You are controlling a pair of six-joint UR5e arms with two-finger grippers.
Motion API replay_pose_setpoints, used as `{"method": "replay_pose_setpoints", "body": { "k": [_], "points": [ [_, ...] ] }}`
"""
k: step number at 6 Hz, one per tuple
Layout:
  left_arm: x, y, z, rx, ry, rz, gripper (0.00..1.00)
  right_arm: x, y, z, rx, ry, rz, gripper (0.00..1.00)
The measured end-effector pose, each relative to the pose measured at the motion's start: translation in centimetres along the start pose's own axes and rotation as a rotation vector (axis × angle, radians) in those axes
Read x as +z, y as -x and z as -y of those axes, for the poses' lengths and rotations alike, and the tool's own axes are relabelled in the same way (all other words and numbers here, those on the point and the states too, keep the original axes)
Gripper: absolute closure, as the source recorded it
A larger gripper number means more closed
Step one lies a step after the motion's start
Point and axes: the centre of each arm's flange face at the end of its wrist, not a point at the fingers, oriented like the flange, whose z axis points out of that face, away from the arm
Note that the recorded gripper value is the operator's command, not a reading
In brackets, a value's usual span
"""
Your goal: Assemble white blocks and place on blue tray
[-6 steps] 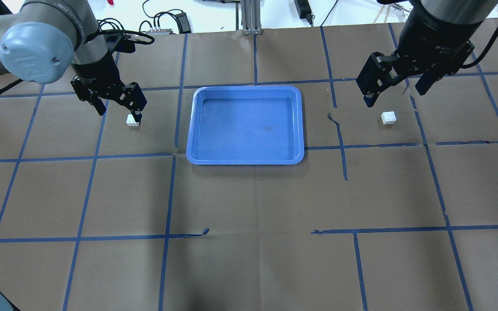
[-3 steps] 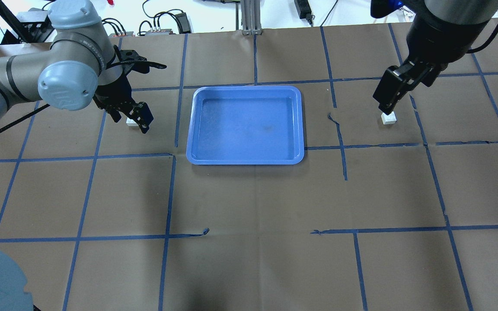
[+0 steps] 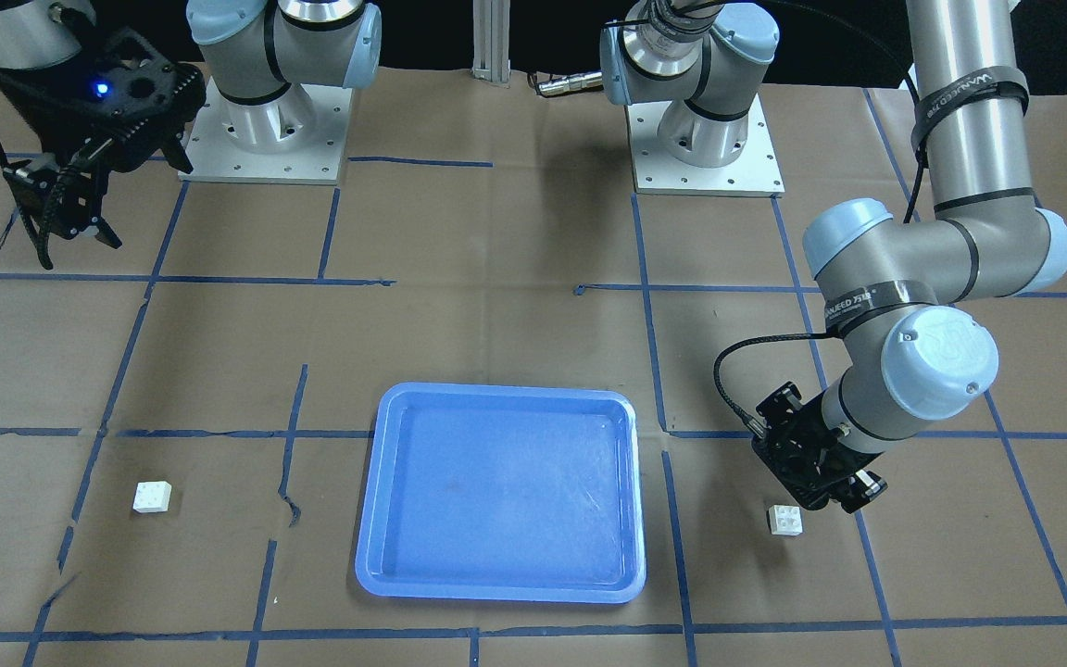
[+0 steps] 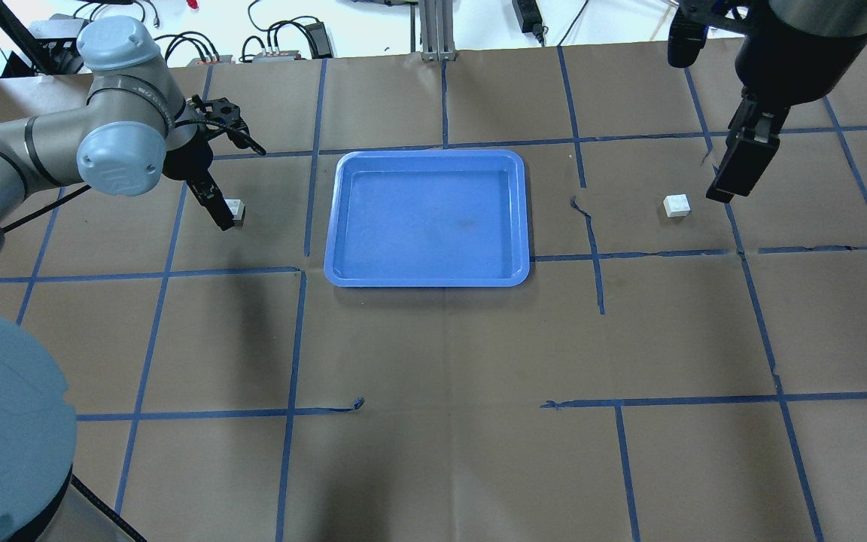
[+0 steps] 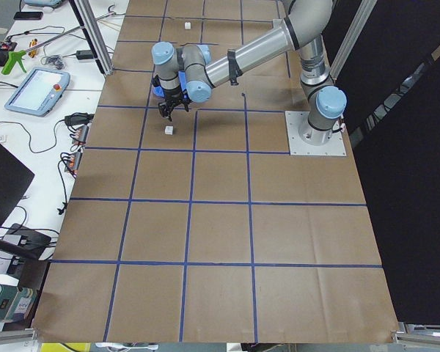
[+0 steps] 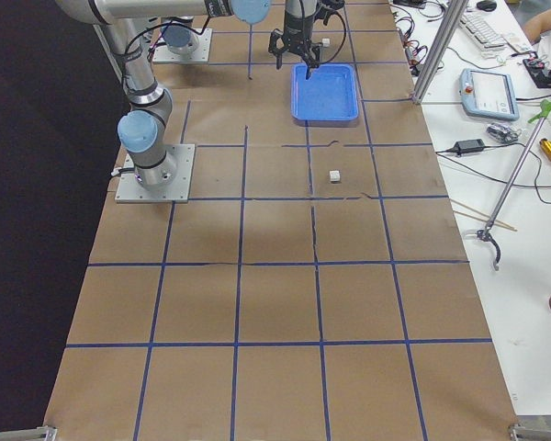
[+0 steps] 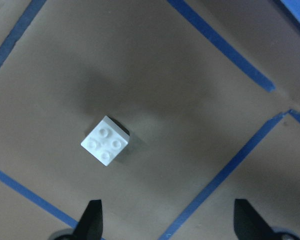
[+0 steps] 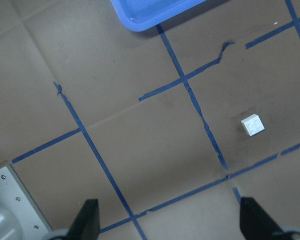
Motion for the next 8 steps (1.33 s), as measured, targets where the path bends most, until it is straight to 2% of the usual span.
{"method": "replay_pose_setpoints", "body": {
  "k": [2,3,4,5,6,8],
  "points": [
    [2.8,2.1,0.8,0.296,-0.005,0.012,0.07,2.0,-4.8,-5.1,-0.298,-0.05,0.029,0.0],
    [4.0,2.8,1.2,0.407,-0.009,0.023,0.08,3.1,-7.3,-8.0,-0.402,-0.083,0.025,0.0],
    [4.8,3.2,1.5,0.477,-0.026,0.038,0.09,4.2,-9.5,-10.8,-0.443,-0.137,0.021,0.0],
    [5.5,3.5,1.9,0.519,-0.046,0.045,0.08,4.8,-10.8,-12.3,-0.46,-0.169,0.01,0.0],
    [5.5,3.5,2.0,0.535,-0.053,0.048,0.08,5.6,-11.9,-12.8,-0.466,-0.178,-0.004,0.0],
    [5.7,3.6,1.5,0.534,-0.052,0.043,0.1,10.4,-16.2,-12.9,-0.468,-0.181,-0.017,0.0]
  ]
}}
